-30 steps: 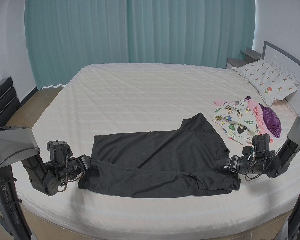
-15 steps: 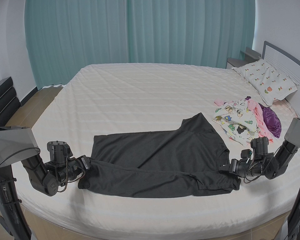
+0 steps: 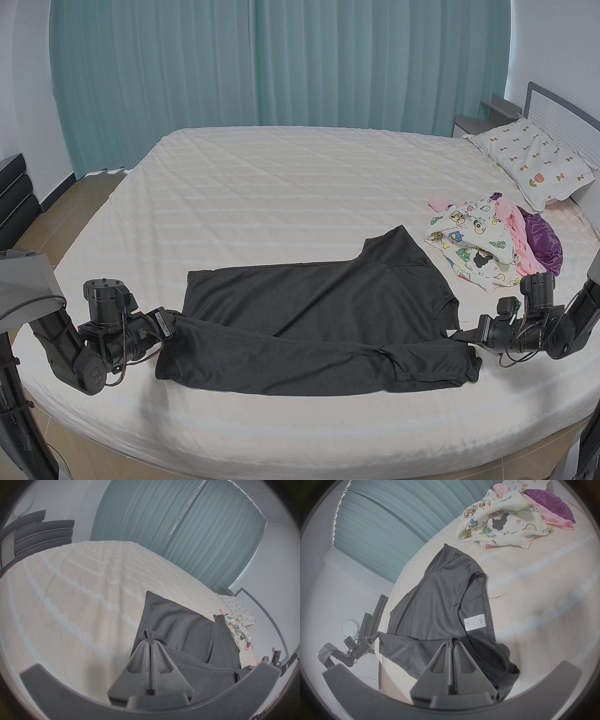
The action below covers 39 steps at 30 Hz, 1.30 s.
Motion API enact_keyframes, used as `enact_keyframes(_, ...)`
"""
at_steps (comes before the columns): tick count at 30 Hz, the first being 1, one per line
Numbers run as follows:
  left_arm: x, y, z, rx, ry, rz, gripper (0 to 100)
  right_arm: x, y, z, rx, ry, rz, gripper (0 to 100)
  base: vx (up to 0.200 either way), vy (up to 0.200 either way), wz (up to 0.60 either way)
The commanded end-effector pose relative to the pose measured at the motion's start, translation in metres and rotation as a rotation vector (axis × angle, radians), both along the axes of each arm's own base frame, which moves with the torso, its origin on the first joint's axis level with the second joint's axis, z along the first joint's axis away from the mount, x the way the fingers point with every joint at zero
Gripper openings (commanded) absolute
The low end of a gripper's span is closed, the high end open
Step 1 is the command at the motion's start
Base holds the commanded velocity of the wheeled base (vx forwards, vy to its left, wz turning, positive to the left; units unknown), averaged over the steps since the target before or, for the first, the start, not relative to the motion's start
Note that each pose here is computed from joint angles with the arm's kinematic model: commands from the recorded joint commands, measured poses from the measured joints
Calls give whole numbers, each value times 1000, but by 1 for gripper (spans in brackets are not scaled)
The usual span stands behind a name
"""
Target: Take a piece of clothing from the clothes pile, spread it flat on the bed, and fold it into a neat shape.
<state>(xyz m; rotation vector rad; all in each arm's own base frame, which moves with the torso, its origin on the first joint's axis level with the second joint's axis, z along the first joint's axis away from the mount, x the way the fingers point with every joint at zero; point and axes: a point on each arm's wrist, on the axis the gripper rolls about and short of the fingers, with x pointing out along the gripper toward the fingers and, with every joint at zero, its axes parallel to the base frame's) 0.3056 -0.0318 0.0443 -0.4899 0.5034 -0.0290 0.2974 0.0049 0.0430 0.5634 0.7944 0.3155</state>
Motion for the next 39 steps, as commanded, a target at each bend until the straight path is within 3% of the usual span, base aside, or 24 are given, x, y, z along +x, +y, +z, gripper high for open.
enact_keyframes(1,-5,1,13,-3,-36,3,0,-9,-4,12,5,-29,-7,0,0,0,0)
enact_keyframes(16,-54,12,38,-6,-66,26,0,-48,-18,37,96,-167,-27,0,0,0,0)
enact_keyframes(26,-105,18,40,-9,-40,24,0,-83,-15,51,103,-215,-13,0,0,0,0)
enact_keyframes(39,-136,20,36,-7,-9,29,0,-119,-11,60,106,-253,1,0,0,0,0)
